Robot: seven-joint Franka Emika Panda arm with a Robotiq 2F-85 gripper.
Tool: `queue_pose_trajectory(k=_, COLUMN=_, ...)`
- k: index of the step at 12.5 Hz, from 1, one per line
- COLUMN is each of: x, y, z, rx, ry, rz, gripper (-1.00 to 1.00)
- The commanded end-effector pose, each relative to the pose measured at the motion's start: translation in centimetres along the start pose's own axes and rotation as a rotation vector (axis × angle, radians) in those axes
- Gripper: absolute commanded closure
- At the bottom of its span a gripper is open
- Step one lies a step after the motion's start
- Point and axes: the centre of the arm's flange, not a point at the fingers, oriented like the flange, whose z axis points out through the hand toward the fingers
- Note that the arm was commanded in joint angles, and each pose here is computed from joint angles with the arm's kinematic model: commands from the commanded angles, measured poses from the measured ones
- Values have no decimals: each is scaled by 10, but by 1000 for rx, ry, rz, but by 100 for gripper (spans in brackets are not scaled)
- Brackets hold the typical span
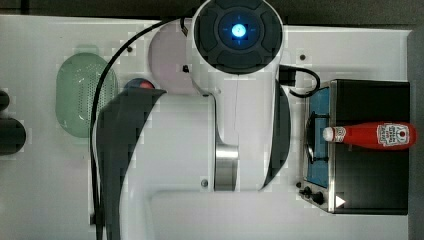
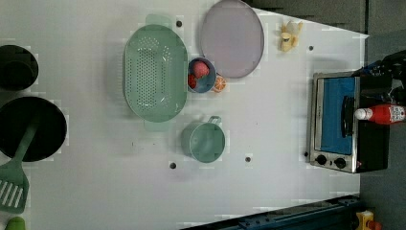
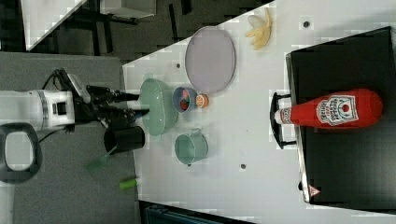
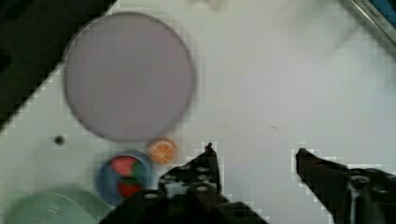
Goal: Pick Ketchup from oven and place it on table.
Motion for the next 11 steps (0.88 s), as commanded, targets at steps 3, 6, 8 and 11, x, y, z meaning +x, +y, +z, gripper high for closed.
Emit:
queue_pose_trajectory(k=3, x=-73, y=130, z=-79, rx=23, ry=-7, rz=15, gripper=-99)
queue_pose_trajectory(k=6, x=-53, y=139, z=-81, rx=64, ry=19, rz=55, gripper=-100)
queue_pose_trajectory(k=8, x=-25, y=154, z=-78, rx=102, ry=39, rz=114, gripper=-100)
queue_pose_trajectory(k=11, x=24, y=188, z=-56, rx=115, ry=23, rz=227, gripper=-100)
